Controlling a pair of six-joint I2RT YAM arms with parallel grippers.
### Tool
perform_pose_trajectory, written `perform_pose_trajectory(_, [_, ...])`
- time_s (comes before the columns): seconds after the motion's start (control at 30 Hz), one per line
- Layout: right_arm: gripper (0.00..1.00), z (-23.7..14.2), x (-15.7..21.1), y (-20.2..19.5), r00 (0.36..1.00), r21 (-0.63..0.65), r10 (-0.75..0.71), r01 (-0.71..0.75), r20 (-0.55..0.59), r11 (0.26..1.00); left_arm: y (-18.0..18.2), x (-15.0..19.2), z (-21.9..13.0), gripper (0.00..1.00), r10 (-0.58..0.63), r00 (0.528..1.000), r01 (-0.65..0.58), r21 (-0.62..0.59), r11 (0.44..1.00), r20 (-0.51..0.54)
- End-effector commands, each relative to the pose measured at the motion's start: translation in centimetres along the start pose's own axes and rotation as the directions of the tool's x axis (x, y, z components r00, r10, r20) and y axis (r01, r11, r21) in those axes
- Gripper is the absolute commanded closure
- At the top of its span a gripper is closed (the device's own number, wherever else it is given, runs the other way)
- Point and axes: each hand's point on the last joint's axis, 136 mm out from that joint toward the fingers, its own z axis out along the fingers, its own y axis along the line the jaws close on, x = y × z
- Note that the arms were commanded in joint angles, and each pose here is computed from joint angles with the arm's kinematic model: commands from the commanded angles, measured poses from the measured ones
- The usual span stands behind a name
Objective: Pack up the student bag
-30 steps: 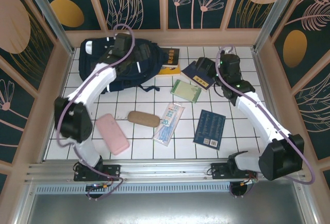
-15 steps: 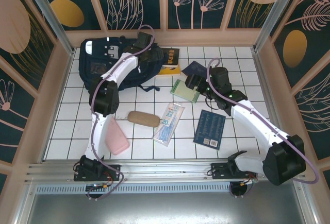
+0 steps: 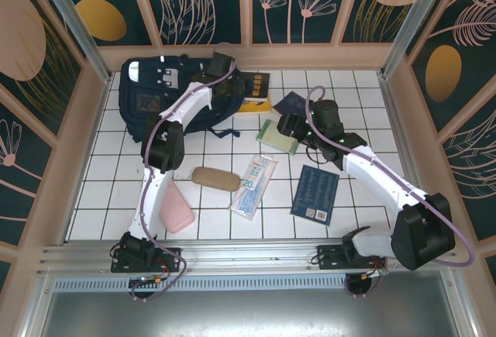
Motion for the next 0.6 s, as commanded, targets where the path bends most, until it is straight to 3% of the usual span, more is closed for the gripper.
perform_pose_trajectory(0.0, [0.26, -0.4, -1.0, 2.1, 0.999, -0.049, -0.037, 0.037, 0.011, 0.998, 0.4, 0.5, 0.5, 0.81, 0.05, 0.999, -0.051, -0.024, 0.998, -0.015])
perform_pose_trajectory(0.07, [0.23, -0.4, -1.4, 2.3, 0.998, -0.032, -0.049, 0.05, 0.029, 0.998, 0.1, 0.4, -0.1, 1.0, 0.069, 0.997, -0.069, -0.018, 0.997, -0.025])
perform_pose_trajectory(0.2, [0.21, -0.2, -1.8, 3.1, 0.998, -0.021, -0.057, 0.058, 0.019, 0.998, -0.7, -1.2, -3.3, 1.0, 0.087, 0.996, -0.087, -0.015, 0.996, 0.014])
perform_pose_trajectory(0.37, [0.35, 0.4, -1.0, 2.7, 0.996, -0.015, -0.083, 0.084, 0.022, 0.996, -1.8, -4.7, -11.2, 1.0, 0.079, 0.986, -0.076, -0.03, 0.997, 0.149])
perform_pose_trajectory(0.57, [0.34, 2.4, 1.1, 3.7, 0.995, -0.063, -0.09, 0.087, -0.045, 0.994, -3.1, -3.9, -18.8, 1.0, 0.093, 0.975, -0.104, 0.046, 0.993, 0.202])
